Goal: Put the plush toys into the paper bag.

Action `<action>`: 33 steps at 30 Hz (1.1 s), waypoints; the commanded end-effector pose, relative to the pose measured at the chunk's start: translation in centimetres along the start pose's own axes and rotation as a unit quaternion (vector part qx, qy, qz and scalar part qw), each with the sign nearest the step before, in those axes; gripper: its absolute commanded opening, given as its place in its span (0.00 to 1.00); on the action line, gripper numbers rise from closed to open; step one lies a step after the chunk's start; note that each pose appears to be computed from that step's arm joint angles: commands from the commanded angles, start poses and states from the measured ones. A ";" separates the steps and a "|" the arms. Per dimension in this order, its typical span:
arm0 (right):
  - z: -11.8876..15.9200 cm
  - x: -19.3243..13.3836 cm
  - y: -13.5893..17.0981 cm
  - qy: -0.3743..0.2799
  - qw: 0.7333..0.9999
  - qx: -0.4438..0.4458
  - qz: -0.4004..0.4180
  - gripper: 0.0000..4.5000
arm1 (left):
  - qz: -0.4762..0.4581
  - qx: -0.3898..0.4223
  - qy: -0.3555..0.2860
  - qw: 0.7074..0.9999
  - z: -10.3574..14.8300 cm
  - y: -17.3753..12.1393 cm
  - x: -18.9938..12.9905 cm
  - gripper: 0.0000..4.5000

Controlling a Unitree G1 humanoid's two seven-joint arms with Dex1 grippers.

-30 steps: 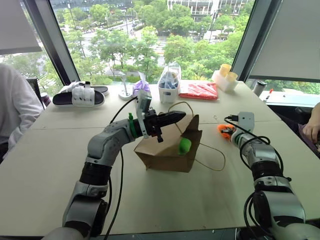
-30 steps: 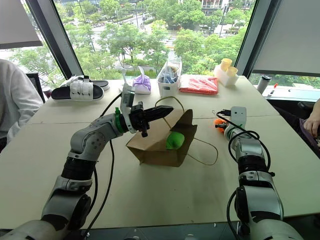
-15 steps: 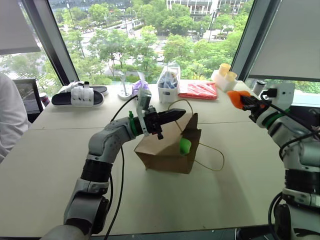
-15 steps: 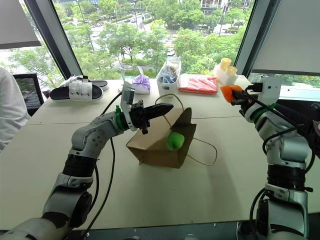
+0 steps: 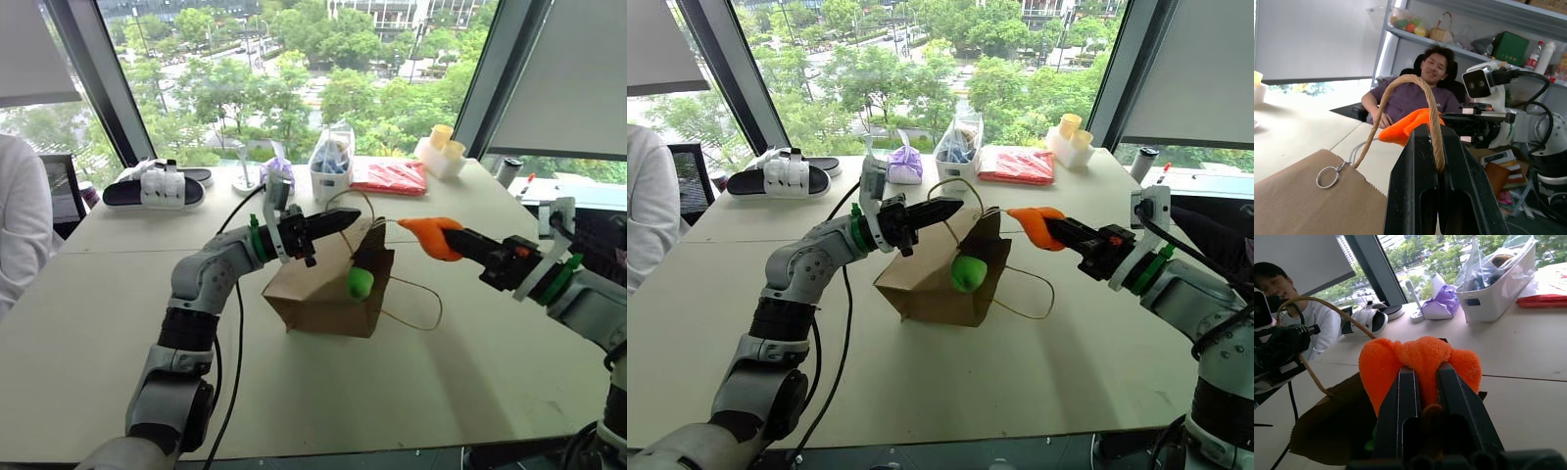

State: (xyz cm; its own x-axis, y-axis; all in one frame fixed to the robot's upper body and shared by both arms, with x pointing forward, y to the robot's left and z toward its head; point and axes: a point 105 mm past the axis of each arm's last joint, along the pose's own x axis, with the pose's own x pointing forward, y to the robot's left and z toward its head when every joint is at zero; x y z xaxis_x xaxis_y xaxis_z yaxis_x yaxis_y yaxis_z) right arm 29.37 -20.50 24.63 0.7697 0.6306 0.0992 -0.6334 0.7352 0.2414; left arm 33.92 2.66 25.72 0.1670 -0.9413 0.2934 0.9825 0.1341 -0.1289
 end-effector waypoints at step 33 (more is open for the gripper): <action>-1.8 -1.3 1.4 -0.010 0.997 0.075 0.013 0.01 | -0.037 -0.013 -0.016 0.999 1.3 -1.2 0.4 0.00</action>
State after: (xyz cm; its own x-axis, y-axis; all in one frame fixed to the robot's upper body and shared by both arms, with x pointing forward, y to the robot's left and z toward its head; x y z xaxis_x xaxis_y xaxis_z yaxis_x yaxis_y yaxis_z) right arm 27.86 -20.77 22.25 0.7868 0.6066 0.1144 -0.5892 0.6827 0.4322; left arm 33.49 2.31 25.57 0.1354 -0.9446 0.2991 0.9807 0.0848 -0.1763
